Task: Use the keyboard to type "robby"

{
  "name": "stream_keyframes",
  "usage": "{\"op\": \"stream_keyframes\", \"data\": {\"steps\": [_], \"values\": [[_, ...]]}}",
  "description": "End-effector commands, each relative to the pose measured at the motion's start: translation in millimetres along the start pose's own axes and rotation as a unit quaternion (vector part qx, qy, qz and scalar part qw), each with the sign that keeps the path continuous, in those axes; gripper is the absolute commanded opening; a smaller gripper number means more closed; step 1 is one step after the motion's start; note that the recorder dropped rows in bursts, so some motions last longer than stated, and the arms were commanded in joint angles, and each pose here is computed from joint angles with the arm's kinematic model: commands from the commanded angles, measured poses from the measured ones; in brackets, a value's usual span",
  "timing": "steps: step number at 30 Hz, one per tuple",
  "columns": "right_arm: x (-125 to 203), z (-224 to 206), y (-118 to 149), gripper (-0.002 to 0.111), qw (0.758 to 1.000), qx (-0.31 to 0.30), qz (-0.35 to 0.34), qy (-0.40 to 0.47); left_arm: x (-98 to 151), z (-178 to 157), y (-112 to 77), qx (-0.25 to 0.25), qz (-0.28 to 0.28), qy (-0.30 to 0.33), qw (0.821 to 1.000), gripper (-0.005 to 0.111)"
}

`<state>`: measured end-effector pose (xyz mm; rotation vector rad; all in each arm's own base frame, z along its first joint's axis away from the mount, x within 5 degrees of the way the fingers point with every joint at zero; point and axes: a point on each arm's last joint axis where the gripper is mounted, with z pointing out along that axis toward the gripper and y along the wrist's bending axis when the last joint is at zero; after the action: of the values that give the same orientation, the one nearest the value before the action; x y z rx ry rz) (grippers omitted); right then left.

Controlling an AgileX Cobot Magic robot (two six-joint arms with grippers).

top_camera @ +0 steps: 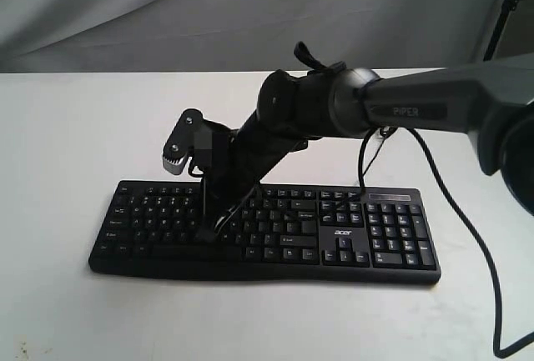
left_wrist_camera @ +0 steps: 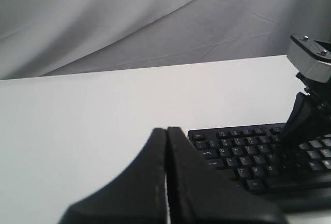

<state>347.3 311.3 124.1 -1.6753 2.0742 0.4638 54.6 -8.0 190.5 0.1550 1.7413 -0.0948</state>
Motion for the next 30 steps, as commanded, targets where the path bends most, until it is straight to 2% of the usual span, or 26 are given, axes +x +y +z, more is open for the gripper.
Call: {"op": "stream_keyframes", "data": {"steps": [1, 30], "values": [[-0.3, -2.3, -2.7, 0.000, 1.000, 0.002, -0.003, -0.001, 0.8, 0.1, -0.3, 0.003, 0.001, -0.002, 1.000, 0.000], [3.8, 3.6, -0.5, 0.000, 1.000, -0.007, 0.002, 0.006, 0.8, 0.1, -0.3, 0.003, 0.001, -0.002, 1.000, 0.000]]}}
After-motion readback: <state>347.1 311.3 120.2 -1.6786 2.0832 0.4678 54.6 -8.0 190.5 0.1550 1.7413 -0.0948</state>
